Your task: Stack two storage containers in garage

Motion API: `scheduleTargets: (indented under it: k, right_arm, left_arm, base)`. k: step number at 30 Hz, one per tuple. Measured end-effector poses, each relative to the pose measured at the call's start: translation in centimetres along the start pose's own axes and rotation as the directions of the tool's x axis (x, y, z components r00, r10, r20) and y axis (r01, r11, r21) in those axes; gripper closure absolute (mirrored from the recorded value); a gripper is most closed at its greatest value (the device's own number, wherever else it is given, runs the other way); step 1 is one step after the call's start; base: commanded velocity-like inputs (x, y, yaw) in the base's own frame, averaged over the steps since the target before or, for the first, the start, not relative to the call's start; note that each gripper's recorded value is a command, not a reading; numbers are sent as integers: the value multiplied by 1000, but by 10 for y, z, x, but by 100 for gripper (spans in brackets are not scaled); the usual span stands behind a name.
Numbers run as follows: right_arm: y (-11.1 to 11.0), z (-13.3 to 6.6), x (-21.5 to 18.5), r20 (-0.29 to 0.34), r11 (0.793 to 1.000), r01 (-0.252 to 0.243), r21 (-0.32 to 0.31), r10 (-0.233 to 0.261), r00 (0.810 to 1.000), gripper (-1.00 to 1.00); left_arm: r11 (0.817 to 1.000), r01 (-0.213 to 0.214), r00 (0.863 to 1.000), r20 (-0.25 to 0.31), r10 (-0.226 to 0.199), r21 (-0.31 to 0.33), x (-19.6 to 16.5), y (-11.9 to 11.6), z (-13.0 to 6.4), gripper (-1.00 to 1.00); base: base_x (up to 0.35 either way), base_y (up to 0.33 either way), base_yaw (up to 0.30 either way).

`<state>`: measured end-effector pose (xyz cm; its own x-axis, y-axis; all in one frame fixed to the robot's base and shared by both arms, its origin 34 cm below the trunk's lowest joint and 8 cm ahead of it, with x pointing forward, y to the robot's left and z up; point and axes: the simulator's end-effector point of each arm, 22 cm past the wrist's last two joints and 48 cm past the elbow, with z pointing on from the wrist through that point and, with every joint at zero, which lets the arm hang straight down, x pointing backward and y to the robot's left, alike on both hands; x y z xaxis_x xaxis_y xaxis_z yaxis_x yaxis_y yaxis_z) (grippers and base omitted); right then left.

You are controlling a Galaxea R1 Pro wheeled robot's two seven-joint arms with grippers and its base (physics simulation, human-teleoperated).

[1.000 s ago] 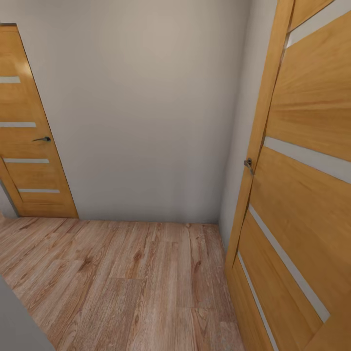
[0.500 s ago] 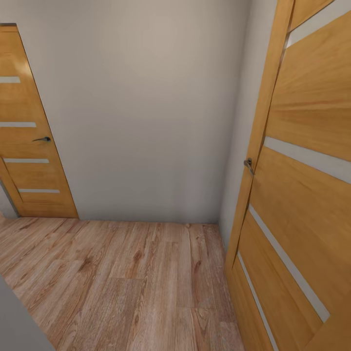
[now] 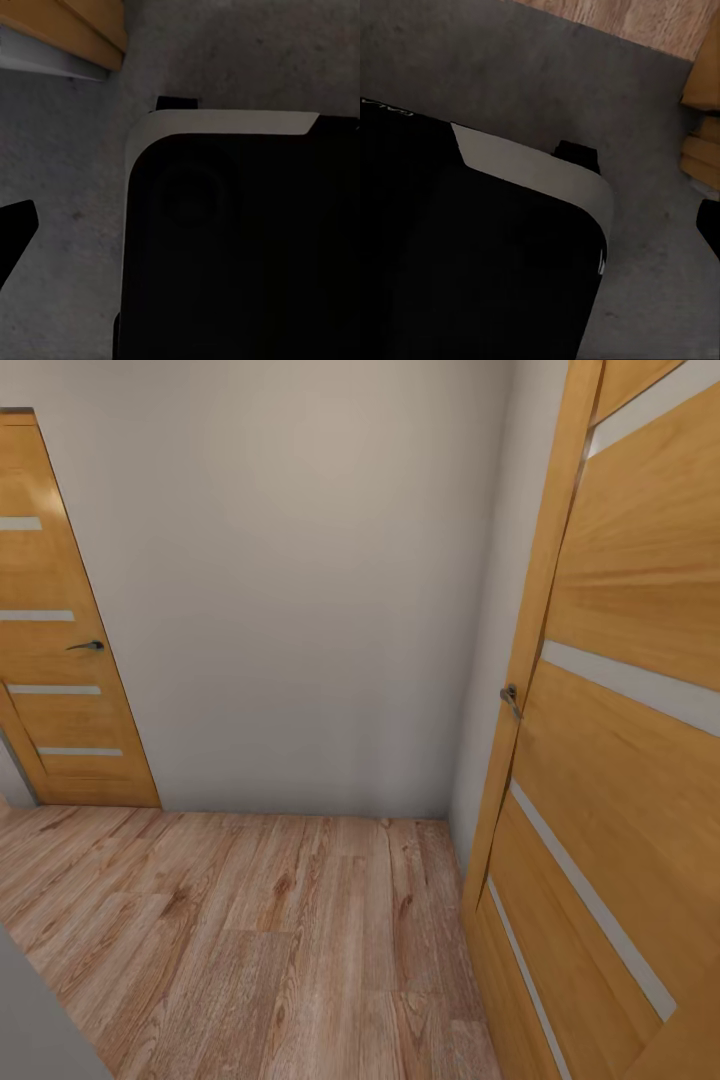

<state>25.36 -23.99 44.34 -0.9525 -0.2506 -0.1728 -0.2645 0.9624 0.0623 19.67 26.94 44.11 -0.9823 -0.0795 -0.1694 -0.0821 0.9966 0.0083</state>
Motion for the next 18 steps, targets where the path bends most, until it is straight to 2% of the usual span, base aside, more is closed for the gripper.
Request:
scheduleTargets:
  k: [13, 18]
  right_arm:
    - [2, 0, 9, -11, 1000, -14, -1, 14, 1000, -100]
    - [-7, -1, 12, -14, 1000, -13, 9, 13, 1000, -100]
  left_arm:
    - [1000, 2, 1000, 1, -2, -2, 0, 1, 0, -100]
    - [1000, 3, 1000, 1, -3, -2, 0, 1, 0, -100]
  base:
    - [0, 0, 0]
    - [0, 0, 0]
